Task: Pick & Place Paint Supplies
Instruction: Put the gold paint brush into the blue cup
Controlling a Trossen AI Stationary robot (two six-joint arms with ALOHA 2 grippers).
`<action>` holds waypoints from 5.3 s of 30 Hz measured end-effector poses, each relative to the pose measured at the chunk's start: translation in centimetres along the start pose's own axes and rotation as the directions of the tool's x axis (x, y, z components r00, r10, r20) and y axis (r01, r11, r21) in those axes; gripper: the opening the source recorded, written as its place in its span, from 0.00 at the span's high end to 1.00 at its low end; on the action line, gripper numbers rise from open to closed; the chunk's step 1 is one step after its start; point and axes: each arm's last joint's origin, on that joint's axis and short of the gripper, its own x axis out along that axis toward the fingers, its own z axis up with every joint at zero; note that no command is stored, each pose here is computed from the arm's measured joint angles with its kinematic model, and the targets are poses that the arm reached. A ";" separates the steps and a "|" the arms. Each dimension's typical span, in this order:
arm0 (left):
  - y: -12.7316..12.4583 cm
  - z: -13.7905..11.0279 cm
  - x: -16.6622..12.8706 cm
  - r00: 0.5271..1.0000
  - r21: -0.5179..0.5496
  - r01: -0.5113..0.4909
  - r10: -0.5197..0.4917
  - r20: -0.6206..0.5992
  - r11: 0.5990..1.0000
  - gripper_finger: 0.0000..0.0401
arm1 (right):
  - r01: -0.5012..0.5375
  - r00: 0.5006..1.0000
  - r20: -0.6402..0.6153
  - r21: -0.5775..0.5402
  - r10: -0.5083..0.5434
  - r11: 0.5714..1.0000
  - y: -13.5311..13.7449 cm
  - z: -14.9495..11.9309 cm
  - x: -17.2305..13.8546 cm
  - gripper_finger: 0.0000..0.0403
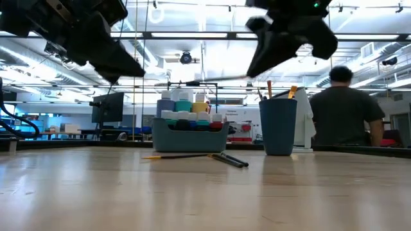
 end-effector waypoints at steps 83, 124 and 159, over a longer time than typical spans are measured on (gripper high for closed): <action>4.5 4.2 0.3 0.897 0.282 -0.388 0.289 0.335 0.878 0.75 | -0.007 0.863 -0.398 -0.625 -0.311 0.781 -5.1 -7.5 -6.2 0.82; 4.5 4.1 0.3 0.901 0.061 -0.325 0.289 0.324 0.944 0.75 | 0.061 0.934 0.320 0.293 -0.158 0.954 -5.7 -0.2 -5.3 0.74; -3.9 -2.0 2.0 0.982 -0.082 -0.133 0.143 0.122 0.988 0.70 | -0.163 0.958 0.284 0.404 0.046 0.900 1.8 2.4 3.8 0.59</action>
